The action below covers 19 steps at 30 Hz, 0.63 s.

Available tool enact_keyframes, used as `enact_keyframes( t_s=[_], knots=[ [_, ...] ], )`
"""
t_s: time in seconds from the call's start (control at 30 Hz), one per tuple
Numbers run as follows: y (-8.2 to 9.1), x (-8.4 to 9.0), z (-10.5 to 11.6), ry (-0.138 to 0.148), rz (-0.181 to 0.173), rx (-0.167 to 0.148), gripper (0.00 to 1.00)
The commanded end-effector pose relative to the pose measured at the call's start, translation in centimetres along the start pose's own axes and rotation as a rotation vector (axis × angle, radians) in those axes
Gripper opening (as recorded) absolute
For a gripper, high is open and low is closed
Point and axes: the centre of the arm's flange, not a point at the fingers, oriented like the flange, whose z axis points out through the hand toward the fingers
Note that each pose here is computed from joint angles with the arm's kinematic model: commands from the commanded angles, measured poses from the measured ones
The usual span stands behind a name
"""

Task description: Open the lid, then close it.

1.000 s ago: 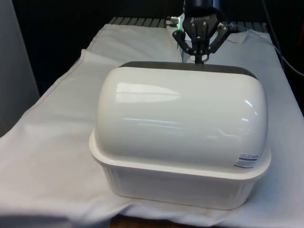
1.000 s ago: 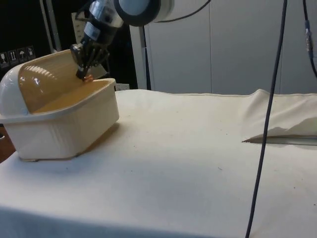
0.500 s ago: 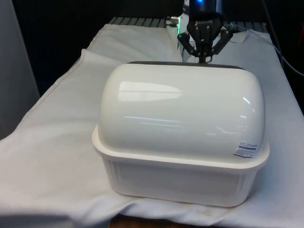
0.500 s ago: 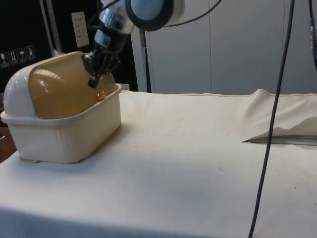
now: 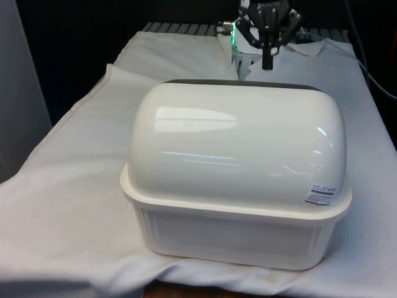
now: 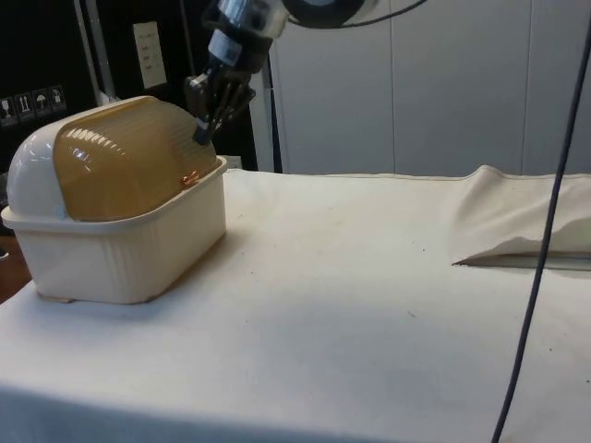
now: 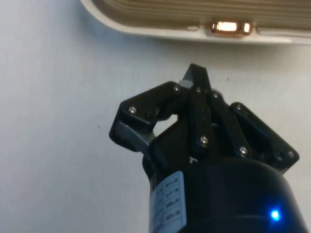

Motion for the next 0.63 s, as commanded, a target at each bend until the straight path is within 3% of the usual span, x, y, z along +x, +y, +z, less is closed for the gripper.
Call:
enact_keyframes(
  t_s=[0.0,0.03,0.13,0.33,0.6],
  knots=[
    [0.1,-0.3,-1.0,-0.001,0.000,-0.001,0.00],
    [0.0,-0.1,-0.5,0.002,0.000,0.001,0.00],
    [0.2,-0.9,-2.6,0.000,-0.003,0.001,0.00],
    [0.2,-1.4,-4.5,0.003,-0.017,0.004,0.00],
    [-0.1,-1.7,-6.4,0.000,-0.063,0.007,0.00]
  ],
)
